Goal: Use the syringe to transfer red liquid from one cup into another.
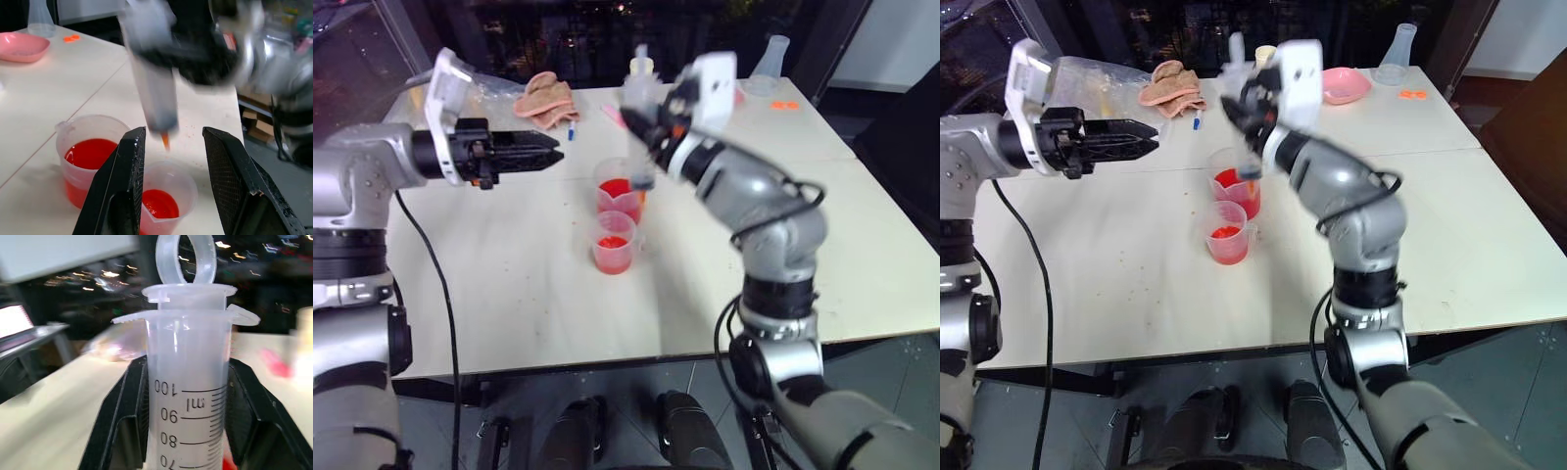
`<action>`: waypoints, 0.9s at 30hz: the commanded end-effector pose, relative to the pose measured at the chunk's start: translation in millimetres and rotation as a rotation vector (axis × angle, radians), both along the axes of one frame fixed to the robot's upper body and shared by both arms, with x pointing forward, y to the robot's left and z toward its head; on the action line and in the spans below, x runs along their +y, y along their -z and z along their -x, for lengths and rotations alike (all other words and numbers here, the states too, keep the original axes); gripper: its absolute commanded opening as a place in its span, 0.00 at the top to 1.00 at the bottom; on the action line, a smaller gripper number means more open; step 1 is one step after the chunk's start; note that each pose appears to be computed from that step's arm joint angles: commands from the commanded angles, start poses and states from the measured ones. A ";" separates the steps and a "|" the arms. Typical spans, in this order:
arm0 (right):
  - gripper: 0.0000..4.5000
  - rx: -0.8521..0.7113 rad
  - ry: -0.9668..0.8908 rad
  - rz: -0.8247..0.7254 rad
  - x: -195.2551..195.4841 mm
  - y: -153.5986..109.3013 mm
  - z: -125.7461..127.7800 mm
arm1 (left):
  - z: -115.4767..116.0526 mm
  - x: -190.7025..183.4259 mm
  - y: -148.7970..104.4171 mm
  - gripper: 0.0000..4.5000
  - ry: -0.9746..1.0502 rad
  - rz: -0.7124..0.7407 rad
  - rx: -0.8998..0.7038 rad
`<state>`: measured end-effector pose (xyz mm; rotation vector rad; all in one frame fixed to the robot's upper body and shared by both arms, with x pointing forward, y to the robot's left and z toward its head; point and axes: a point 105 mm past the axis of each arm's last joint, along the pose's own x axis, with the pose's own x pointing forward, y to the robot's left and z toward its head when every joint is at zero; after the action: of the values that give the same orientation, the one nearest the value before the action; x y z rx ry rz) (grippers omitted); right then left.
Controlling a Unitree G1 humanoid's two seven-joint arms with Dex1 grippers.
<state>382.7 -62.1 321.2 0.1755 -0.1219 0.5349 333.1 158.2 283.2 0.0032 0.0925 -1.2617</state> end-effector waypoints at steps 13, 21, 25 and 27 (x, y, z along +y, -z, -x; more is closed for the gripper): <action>0.69 0.626 0.332 0.566 -72.4 81.1 -55.4 | 4.4 -9.0 1.6 0.57 -0.002 0.061 -0.047; 0.69 0.752 0.324 0.649 -72.0 136.5 -64.9 | 11.1 -11.1 3.7 0.57 -0.009 0.057 -0.048; 0.69 0.754 0.322 0.663 -72.5 143.7 -67.9 | 13.3 -9.8 5.5 0.57 -0.021 0.048 -0.049; 0.69 0.757 0.317 0.673 -71.4 146.6 -68.1 | 14.3 -9.8 5.9 0.57 -0.022 0.047 -0.049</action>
<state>443.8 -141.2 152.5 -0.2863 0.8248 0.1324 325.1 147.5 265.9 -0.0228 0.0669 -1.2300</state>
